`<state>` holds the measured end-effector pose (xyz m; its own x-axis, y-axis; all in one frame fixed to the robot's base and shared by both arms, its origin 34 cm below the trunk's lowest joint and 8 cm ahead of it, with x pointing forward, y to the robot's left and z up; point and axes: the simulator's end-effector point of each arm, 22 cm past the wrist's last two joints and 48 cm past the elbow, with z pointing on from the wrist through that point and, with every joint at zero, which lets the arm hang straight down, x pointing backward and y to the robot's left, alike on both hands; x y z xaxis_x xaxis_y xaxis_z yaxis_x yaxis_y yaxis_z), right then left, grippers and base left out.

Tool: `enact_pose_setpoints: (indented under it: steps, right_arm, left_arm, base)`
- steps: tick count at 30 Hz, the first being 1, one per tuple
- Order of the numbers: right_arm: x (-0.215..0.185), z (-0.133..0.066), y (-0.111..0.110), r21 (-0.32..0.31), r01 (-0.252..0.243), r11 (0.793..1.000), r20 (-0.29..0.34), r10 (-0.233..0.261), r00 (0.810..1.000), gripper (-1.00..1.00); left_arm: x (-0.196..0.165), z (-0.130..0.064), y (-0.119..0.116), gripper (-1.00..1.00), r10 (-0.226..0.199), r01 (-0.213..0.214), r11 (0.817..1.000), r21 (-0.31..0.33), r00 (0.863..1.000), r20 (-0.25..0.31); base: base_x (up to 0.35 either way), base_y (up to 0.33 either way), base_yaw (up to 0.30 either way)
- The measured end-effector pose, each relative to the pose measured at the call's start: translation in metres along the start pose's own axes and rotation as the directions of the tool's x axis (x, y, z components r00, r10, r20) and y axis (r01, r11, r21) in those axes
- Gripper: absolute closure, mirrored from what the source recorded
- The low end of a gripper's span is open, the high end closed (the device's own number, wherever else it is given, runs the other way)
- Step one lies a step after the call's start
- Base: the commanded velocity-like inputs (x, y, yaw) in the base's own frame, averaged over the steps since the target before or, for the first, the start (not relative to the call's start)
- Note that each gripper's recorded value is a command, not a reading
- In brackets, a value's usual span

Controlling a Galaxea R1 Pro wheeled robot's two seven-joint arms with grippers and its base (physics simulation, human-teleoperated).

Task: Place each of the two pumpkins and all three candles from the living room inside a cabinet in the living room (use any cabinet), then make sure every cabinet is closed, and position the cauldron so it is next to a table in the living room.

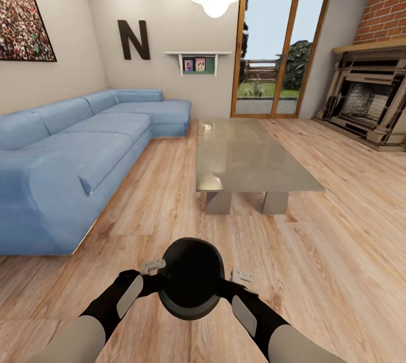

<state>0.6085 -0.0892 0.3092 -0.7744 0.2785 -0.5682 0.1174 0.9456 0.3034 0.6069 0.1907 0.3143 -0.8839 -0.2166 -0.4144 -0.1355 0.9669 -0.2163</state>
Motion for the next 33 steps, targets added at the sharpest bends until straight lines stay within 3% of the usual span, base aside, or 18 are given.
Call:
enact_pose_setpoints:
  steps: [11, 33]
  right_arm:
    - [-0.0008, -0.0008, 0.0006, 0.0, 0.002, 1.0, -0.002, -0.002, 1.0, 1.0]
    - [-0.0023, -0.0021, 0.0013, 0.001, 0.003, 1.0, 0.0, -0.003, 1.0, 1.0]
  left_arm:
    - [-0.0004, -0.0009, -0.0001, 1.0, -0.001, 0.001, 1.0, 0.001, 1.0, -0.001]
    - [-0.0017, -0.0026, -0.0004, 1.0, -0.001, 0.001, 1.0, 0.001, 1.0, 0.002]
  base:
    - [0.0, -0.016, -0.061]
    - [0.048, -0.148, -0.026]
